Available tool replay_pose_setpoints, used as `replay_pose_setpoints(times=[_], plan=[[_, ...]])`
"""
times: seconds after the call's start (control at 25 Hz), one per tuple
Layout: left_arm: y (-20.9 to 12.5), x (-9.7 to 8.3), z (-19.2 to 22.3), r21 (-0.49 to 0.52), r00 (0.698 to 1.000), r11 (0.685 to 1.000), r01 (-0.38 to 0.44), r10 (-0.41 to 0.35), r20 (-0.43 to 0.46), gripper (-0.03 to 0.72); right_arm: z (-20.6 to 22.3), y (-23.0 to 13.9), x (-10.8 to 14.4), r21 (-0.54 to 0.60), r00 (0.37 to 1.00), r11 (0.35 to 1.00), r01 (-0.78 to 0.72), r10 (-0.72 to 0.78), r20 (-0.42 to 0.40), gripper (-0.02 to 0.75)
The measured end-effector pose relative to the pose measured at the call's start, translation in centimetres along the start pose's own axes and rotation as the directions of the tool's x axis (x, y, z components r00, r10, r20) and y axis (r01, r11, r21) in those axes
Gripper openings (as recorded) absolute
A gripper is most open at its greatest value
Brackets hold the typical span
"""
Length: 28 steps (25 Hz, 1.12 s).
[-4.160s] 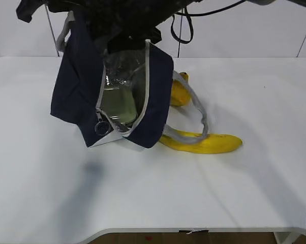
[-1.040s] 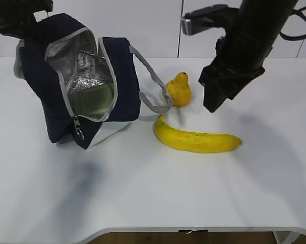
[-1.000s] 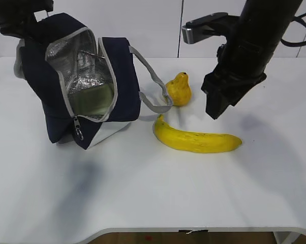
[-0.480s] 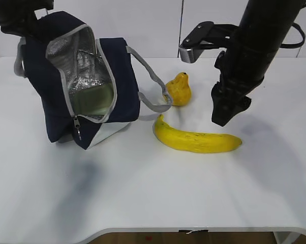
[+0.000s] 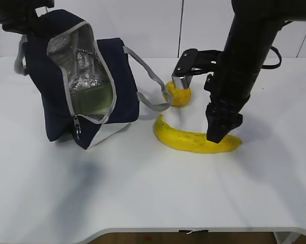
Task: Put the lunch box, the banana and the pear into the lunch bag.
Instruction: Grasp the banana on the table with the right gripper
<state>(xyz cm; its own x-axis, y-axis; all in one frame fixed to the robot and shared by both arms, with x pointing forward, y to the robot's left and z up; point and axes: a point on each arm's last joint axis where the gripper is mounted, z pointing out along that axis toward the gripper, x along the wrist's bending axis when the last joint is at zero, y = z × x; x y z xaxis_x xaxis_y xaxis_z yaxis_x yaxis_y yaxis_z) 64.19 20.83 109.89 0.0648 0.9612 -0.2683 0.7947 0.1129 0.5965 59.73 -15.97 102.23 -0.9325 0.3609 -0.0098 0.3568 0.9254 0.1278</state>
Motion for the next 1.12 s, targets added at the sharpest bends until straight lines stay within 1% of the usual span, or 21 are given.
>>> replay_pose_setpoints(times=[0.08, 0.16, 0.32, 0.44, 0.56, 0.76, 1.12], plan=[[0.0, 0.0, 0.1, 0.000, 1.000, 1.000, 0.000, 0.000, 0.000, -0.006, 0.4, 0.1, -0.1, -0.002, 1.000, 1.000, 0.017, -0.017, -0.006, 0.462], [0.0, 0.0, 0.1, -0.002, 1.000, 1.000, 0.000, 0.000, 0.000, -0.006, 0.8, 0.3, -0.4, -0.016, 0.999, 0.999, 0.030, -0.030, 0.011, 0.466], [0.0, 0.0, 0.2, 0.000, 1.000, 1.000, 0.000, 0.000, 0.000, -0.006, 1.3, 0.8, -1.0, -0.049, 0.996, 0.997, 0.065, -0.062, 0.058, 0.521], [0.0, 0.0, 0.2, 0.000, 1.000, 1.000, 0.000, 0.000, 0.000, -0.006, 1.6, 0.9, -1.2, -0.057, 0.994, 0.995, 0.087, -0.083, 0.073, 0.535], [0.0, 0.0, 0.2, 0.000, 1.000, 1.000, 0.000, 0.000, 0.000, -0.006, 2.0, 1.1, -1.3, -0.067, 0.992, 0.992, 0.109, -0.104, 0.072, 0.540], [0.0, 0.0, 0.2, -0.002, 1.000, 1.000, 0.000, 0.000, 0.000, -0.006, 3.6, 1.4, -1.6, -0.070, 0.992, 0.990, 0.119, -0.116, 0.047, 0.543], [0.0, 0.0, 0.2, -0.002, 1.000, 1.000, 0.000, 0.000, 0.000, -0.006, 6.0, 1.8, -2.4, -0.071, 0.990, 0.988, 0.134, -0.131, 0.051, 0.544]])
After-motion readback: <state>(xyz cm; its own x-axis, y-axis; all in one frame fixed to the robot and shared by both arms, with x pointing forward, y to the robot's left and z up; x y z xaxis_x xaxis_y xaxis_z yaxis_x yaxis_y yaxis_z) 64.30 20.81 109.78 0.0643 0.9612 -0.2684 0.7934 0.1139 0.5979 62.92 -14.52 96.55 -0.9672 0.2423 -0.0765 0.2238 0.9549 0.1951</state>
